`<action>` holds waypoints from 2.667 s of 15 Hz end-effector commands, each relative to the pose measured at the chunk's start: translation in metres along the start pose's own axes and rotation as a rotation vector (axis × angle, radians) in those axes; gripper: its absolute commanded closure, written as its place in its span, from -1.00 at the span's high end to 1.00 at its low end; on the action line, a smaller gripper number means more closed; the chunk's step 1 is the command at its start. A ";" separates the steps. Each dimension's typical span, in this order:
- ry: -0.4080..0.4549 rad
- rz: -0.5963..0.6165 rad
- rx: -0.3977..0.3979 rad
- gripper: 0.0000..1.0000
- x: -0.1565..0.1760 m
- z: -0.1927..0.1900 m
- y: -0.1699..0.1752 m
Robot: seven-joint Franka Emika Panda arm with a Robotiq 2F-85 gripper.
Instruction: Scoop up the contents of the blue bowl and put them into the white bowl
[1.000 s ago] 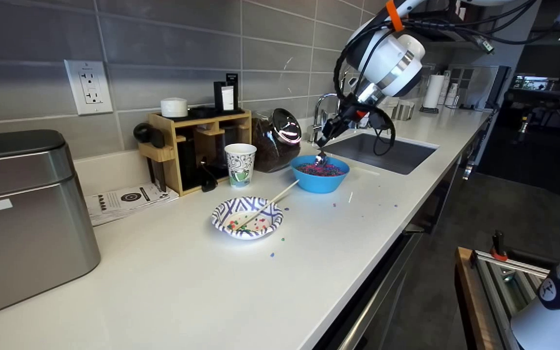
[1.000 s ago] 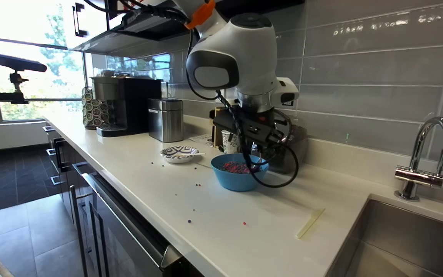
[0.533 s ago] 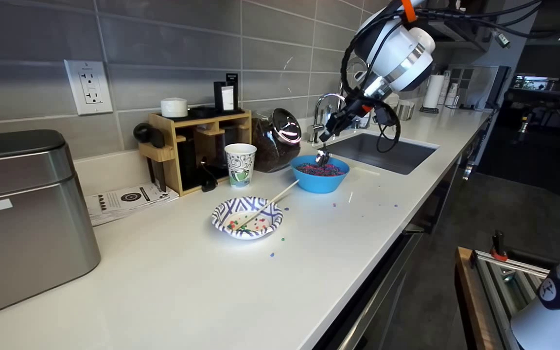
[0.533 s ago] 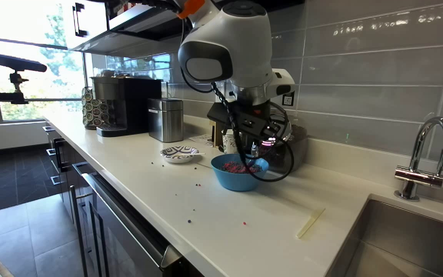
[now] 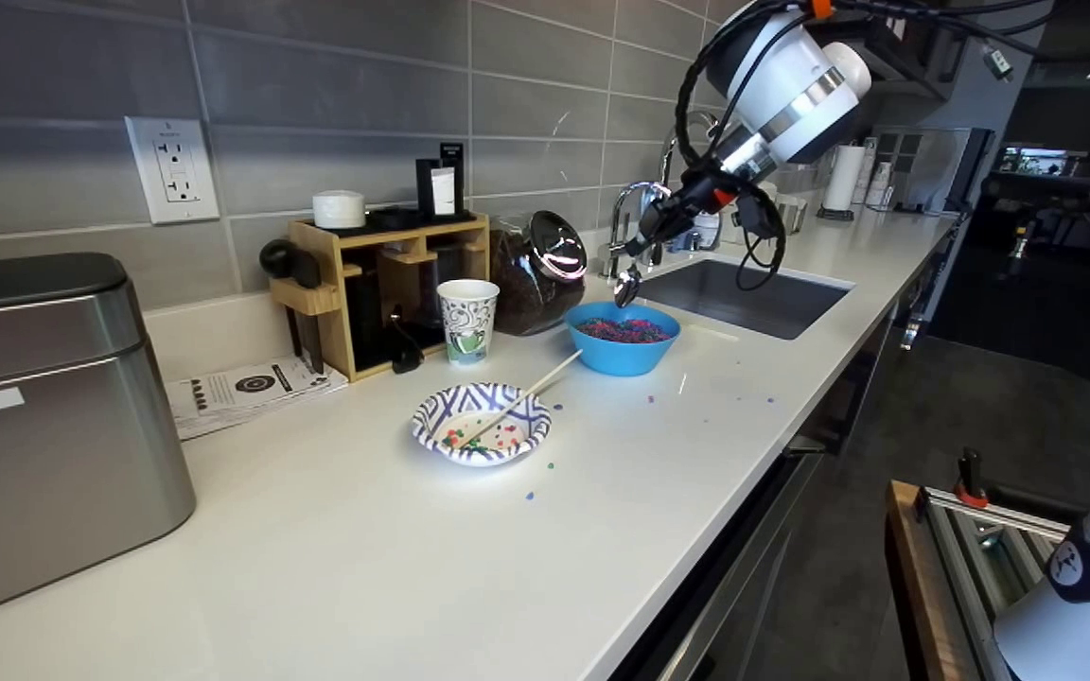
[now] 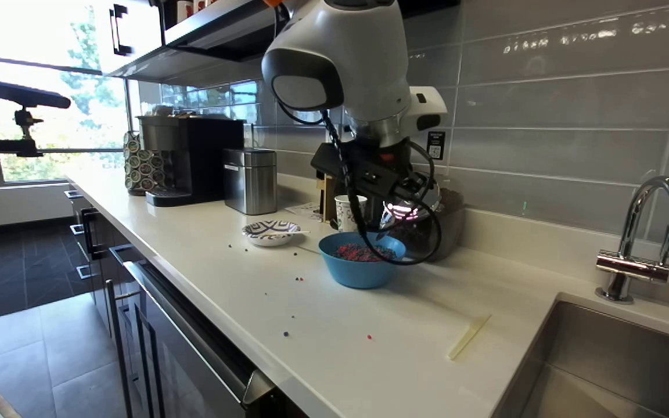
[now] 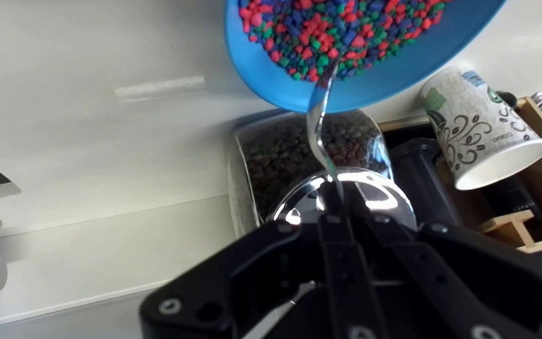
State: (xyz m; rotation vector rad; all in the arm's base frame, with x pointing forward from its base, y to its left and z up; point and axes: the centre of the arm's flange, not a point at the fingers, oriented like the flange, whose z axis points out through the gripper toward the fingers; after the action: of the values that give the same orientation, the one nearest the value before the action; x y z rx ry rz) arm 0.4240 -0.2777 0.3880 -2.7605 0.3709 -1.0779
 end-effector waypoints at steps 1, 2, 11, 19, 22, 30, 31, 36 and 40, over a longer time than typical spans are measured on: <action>0.038 -0.009 -0.038 -1.00 -0.014 0.004 0.004; 0.034 -0.010 -0.046 -1.00 -0.016 0.005 0.005; -0.012 -0.020 -0.063 -1.00 -0.030 0.026 0.008; -0.066 0.007 -0.025 -1.00 -0.037 0.043 0.007; -0.098 0.053 0.019 -1.00 -0.039 0.047 0.007; -0.102 0.130 0.066 -1.00 -0.038 0.049 0.020; -0.099 0.142 0.072 -1.00 -0.036 0.048 0.023; -0.080 0.192 0.127 -1.00 -0.026 0.038 0.040; -0.076 0.232 0.172 -1.00 -0.022 0.034 0.058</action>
State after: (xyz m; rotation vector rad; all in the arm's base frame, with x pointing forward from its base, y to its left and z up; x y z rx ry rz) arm 0.4179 -0.3093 0.3376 -2.5832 0.5158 -0.9179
